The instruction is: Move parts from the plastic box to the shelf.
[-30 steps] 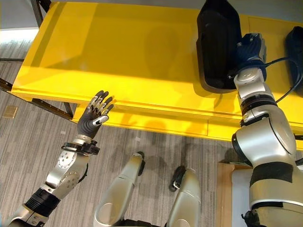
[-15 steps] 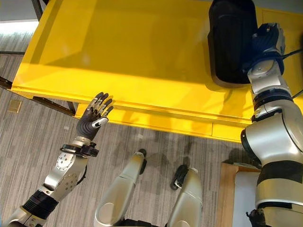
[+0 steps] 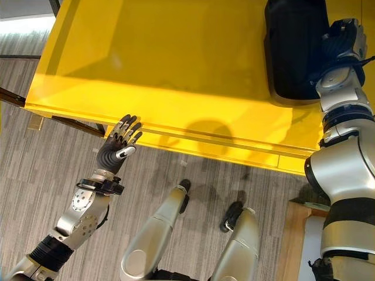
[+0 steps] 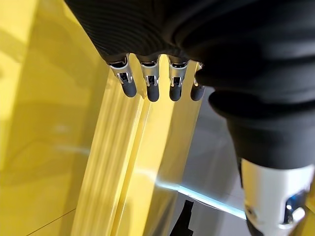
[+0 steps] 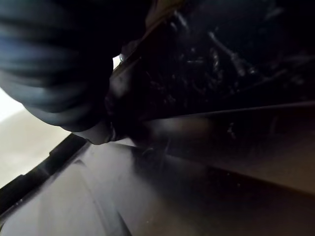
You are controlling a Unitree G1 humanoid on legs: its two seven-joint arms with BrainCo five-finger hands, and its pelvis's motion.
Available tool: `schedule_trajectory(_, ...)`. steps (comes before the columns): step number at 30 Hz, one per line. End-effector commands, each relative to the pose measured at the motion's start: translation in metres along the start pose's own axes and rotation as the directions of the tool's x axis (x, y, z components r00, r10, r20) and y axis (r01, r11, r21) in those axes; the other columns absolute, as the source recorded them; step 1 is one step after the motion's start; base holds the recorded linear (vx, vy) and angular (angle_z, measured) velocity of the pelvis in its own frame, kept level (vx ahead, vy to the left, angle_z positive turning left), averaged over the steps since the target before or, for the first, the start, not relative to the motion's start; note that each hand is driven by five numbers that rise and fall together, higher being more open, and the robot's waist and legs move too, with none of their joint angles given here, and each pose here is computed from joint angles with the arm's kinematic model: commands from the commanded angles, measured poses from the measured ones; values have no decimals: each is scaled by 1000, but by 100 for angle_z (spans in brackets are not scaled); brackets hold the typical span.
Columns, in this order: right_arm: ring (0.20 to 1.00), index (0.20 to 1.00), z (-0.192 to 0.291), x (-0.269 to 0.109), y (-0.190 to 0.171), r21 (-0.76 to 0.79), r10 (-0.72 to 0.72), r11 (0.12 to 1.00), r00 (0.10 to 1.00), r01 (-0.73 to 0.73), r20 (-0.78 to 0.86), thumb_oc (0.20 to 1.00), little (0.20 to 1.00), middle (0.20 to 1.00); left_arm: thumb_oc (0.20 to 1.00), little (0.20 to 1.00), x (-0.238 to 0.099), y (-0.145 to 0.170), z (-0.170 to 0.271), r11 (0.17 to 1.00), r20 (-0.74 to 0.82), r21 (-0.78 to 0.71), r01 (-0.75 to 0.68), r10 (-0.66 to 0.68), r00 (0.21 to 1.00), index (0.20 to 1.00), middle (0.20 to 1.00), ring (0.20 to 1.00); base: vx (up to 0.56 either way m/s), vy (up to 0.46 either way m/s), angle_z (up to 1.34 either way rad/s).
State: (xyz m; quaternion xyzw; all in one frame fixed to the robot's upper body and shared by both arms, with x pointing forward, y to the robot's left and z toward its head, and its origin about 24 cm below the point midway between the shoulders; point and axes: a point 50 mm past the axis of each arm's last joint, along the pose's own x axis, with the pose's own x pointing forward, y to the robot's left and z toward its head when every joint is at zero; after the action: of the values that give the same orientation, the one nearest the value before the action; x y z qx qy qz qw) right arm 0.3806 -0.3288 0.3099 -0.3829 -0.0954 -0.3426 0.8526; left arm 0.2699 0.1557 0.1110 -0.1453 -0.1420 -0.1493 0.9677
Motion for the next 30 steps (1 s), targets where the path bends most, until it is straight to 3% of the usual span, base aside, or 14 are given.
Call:
schedule_trajectory(1,200,200,28,14,-54,127,-173,978,984,166,43,200,200,200,1000,1000,7,-9,27,999,163,20,37,-40,986,1000,1000,1000,0,0,0)
schedule_trajectory(5,200,200,21,14,-56,178,-183,967,983,180,3,200,200,200,1000,1000,8,-10,28,999,166,9,35,-36,985,1000,1000,1000,0,0,0)
schedule_trajectory(6,545,545,19,14,-55,182,-182,967,983,180,-7,545,545,545,1000,1000,8,-10,27,999,165,9,35,-36,986,1000,1000,1000,0,0,0)
schedule_trajectory(7,545,545,19,14,-55,182,-180,967,984,179,-13,545,545,545,1000,1000,8,-11,27,999,163,9,38,-39,986,1000,1000,1000,0,0,0)
schedule_trajectory(8,1000,1000,18,13,-54,179,-177,968,984,178,-19,1000,1000,1000,1000,1000,8,-11,26,999,161,10,40,-41,986,1000,1000,1000,0,0,0)
schedule_trajectory(26,1000,1000,4,8,-32,253,-136,955,986,155,-91,1000,1000,1000,1000,1000,10,-7,29,999,171,25,25,-29,985,1000,1000,1000,-12,5,0)
schedule_trajectory(30,1000,1000,25,10,-35,282,-144,949,990,139,-1,1000,1000,1000,1000,1000,9,-3,29,999,164,40,23,-29,986,1000,1000,1000,-47,14,-3)
